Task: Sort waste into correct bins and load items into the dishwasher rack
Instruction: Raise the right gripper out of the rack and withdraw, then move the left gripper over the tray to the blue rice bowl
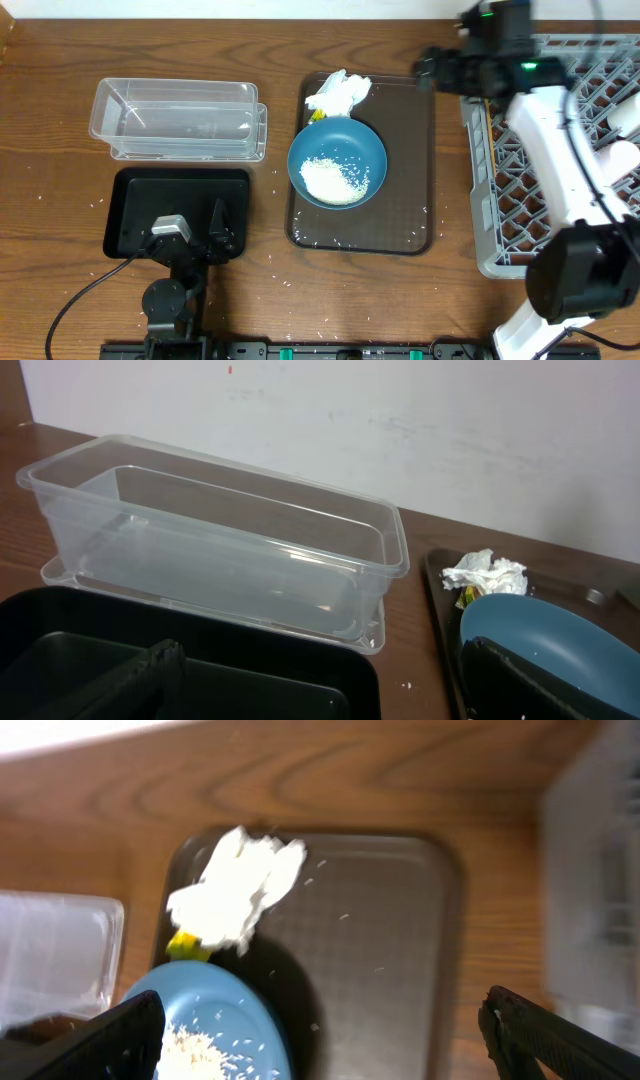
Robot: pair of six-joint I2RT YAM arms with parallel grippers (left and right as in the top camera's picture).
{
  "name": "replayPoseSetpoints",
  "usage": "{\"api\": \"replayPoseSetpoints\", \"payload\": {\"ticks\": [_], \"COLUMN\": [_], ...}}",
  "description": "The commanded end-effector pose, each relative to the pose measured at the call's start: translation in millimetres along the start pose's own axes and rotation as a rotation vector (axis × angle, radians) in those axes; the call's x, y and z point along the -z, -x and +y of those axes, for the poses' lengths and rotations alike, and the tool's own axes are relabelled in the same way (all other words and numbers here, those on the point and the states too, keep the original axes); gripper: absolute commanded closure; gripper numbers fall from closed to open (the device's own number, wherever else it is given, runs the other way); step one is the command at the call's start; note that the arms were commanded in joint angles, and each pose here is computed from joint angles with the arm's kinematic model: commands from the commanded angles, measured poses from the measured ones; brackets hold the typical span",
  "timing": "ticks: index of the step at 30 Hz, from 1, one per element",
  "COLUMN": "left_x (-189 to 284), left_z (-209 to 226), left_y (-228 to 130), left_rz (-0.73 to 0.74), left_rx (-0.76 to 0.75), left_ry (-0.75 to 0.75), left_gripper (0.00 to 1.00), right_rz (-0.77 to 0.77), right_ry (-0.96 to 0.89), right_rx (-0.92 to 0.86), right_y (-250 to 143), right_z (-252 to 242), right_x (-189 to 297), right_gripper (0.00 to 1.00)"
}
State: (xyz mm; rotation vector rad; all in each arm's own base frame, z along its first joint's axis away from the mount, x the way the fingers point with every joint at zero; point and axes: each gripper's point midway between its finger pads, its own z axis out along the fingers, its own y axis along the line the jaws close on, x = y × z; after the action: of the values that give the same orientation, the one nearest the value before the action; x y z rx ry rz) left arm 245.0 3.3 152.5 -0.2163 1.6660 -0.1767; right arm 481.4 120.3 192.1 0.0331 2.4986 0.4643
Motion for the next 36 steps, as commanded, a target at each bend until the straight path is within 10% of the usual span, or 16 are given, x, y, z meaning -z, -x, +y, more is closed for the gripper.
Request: {"api": "replayPoseSetpoints", "payload": {"ticks": [1,9,30,36], "left_x": [-0.7,-0.7,-0.8,5.9], "left_z": [3.3,3.3,2.5,-47.1], "left_y": [-14.7,-14.7,-12.0,11.4], "left_rz": [0.045,0.045,0.034,-0.005], "left_rx": [-0.013,-0.013,-0.012,0.278], "left_ry": [0.009,0.009,0.005,-0.275], "left_gripper": [0.09,0.09,0.09,0.09], "right_rz": [0.007,-0.076,-0.104,-0.11], "right_ry": [-0.047,-0.297,-0.295,-0.304], "right_rx": [0.068,0.154,-0.411,-0.427], "right_y": [-9.3,-1.2,20.1,20.6], "right_z": [16.6,3.6,-146.7,-155.5], "right_x": [-9.0,-5.9,34.6,38.0], "right_gripper": [0.01,0.01,0.01,0.01]}}
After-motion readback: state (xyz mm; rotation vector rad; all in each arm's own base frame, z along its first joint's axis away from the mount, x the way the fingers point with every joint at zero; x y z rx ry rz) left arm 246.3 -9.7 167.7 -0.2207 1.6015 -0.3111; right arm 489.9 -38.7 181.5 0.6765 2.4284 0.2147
